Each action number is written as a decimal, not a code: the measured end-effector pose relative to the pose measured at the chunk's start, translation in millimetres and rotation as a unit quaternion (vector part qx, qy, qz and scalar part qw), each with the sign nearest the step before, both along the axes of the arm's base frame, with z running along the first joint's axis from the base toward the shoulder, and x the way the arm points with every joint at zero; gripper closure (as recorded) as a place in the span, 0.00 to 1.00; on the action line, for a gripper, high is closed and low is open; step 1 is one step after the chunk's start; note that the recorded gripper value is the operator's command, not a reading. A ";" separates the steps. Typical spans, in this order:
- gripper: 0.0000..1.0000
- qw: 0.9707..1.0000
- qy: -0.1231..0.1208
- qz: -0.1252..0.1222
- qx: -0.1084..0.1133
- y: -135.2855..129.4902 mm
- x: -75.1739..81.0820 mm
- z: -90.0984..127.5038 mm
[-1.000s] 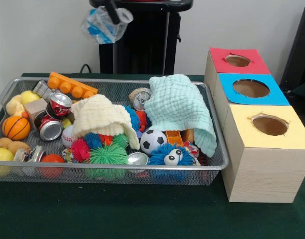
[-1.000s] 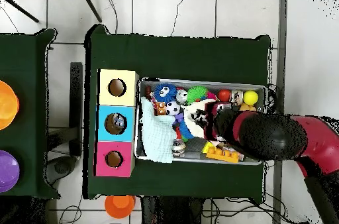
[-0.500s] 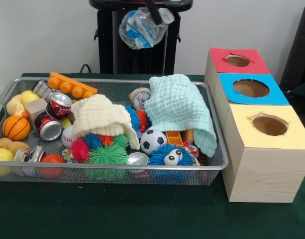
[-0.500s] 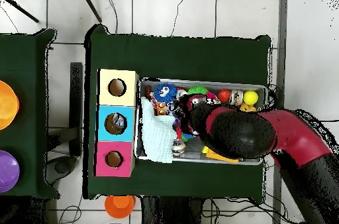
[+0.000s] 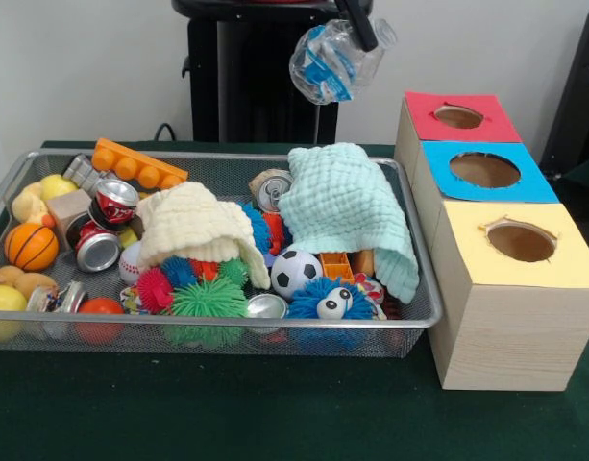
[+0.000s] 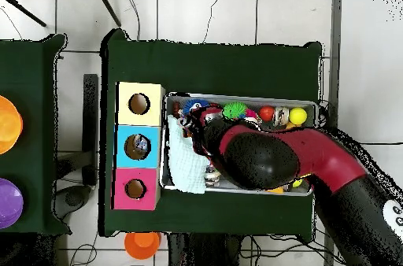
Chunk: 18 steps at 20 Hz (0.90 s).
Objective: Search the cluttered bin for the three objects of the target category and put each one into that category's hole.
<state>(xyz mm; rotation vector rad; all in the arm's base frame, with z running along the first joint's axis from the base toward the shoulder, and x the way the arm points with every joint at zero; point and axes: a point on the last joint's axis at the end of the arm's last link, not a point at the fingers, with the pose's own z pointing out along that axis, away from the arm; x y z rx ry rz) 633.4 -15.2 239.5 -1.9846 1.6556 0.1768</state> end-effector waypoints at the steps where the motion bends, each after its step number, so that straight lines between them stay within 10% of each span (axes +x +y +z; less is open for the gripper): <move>1: 1.00 1.000 0.001 0.001 0.001 2.6 -3.1 -1.4; 18: 1.00 0.999 -0.020 0.038 0.016 83.1 -44.4 -24.9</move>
